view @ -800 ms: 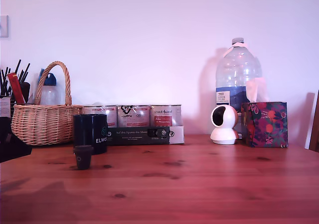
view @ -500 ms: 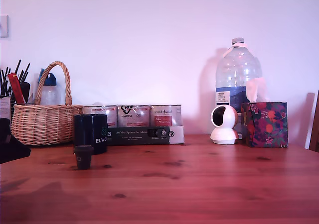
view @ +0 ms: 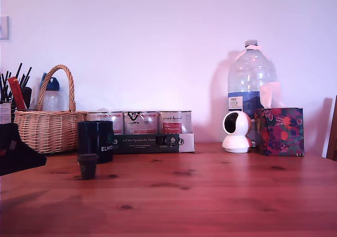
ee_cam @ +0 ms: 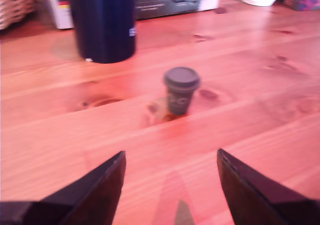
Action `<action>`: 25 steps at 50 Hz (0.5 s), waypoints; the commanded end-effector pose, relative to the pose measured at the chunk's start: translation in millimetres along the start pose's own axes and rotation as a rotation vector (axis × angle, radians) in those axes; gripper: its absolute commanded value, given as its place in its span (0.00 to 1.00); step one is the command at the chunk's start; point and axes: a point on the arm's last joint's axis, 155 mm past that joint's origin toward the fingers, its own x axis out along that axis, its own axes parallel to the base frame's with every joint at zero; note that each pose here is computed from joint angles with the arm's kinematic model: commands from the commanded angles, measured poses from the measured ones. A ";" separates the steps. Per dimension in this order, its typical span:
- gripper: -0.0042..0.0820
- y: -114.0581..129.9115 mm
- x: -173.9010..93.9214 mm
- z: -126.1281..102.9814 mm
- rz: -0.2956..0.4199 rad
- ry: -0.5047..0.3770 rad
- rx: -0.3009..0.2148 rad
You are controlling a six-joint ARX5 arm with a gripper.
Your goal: Pick up the coffee capsules from the table one by one and drop them inside the nearest coffee cup
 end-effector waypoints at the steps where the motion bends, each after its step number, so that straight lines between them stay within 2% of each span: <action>1: 0.65 -0.6 -1.3 5.9 0.000 -0.020 0.006; 16: 0.65 -0.5 -1.2 4.7 0.000 -0.015 0.004; 22: 0.75 4.8 1.7 -0.8 0.024 0.016 -0.009; 25: 0.76 5.5 4.5 -2.8 0.023 0.033 -0.015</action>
